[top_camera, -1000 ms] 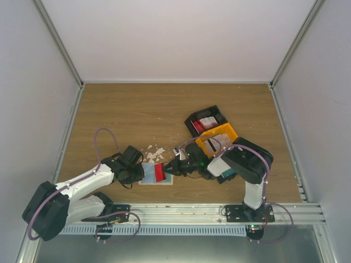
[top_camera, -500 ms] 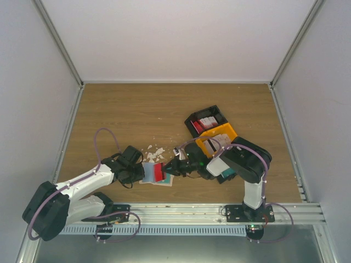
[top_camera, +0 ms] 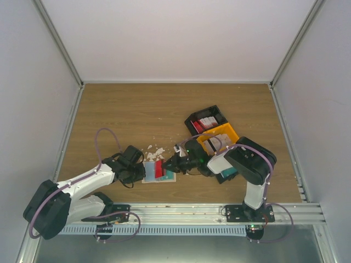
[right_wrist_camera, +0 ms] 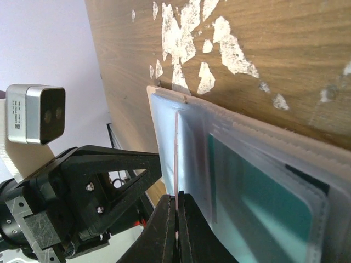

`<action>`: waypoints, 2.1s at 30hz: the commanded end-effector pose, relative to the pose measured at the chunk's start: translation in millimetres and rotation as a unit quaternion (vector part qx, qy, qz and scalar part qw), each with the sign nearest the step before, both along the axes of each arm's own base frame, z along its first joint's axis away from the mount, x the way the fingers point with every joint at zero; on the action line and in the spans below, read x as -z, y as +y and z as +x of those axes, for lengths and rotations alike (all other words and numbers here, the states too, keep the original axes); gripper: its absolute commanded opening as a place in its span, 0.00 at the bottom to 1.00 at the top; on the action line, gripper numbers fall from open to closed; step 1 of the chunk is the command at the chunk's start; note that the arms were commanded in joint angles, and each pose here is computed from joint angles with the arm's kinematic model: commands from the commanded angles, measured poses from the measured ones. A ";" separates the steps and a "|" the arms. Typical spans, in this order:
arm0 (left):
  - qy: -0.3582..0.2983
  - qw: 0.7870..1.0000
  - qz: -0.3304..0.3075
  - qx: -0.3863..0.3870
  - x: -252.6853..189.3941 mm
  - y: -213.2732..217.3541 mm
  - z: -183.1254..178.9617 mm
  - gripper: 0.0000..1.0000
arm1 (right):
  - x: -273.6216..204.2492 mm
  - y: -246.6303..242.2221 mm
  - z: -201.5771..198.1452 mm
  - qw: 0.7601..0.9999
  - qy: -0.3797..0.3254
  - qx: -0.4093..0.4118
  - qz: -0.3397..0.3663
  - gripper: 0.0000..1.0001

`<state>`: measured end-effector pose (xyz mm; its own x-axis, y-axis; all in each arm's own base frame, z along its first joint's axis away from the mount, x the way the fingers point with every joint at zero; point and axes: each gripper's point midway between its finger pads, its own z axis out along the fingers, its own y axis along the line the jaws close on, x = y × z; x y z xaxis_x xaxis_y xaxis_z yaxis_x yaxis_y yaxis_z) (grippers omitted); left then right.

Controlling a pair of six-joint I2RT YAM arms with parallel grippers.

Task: Put the credit cards into the card holder
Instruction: Insert the credit card into the card holder.

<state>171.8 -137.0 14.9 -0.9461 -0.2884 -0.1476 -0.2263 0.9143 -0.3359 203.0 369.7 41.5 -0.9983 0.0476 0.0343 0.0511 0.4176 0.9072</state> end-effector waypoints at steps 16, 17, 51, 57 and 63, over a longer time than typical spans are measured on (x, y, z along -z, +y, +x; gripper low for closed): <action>0.029 0.999 0.001 0.027 14.1 0.3 -18.2 0.10 | 21.1 -18.1 11.4 0.994 -0.082 -0.054 -0.044 0.01; 0.030 0.999 0.002 0.026 14.8 1.1 -18.5 0.10 | 20.2 -20.9 12.2 0.994 -0.084 -0.057 -0.044 0.01; 0.035 0.999 -0.005 0.030 19.8 -2.4 -19.4 0.05 | 18.5 -40.9 35.9 0.989 -0.108 -0.039 -0.096 0.00; 0.035 0.999 -0.013 0.033 20.4 -5.1 -19.5 0.05 | 16.6 -33.5 27.2 0.992 -0.090 -0.053 -0.067 0.00; 0.039 0.998 -0.018 0.036 22.5 -7.1 -20.5 0.05 | 19.8 -24.9 7.5 0.997 -0.041 -0.066 -0.029 0.00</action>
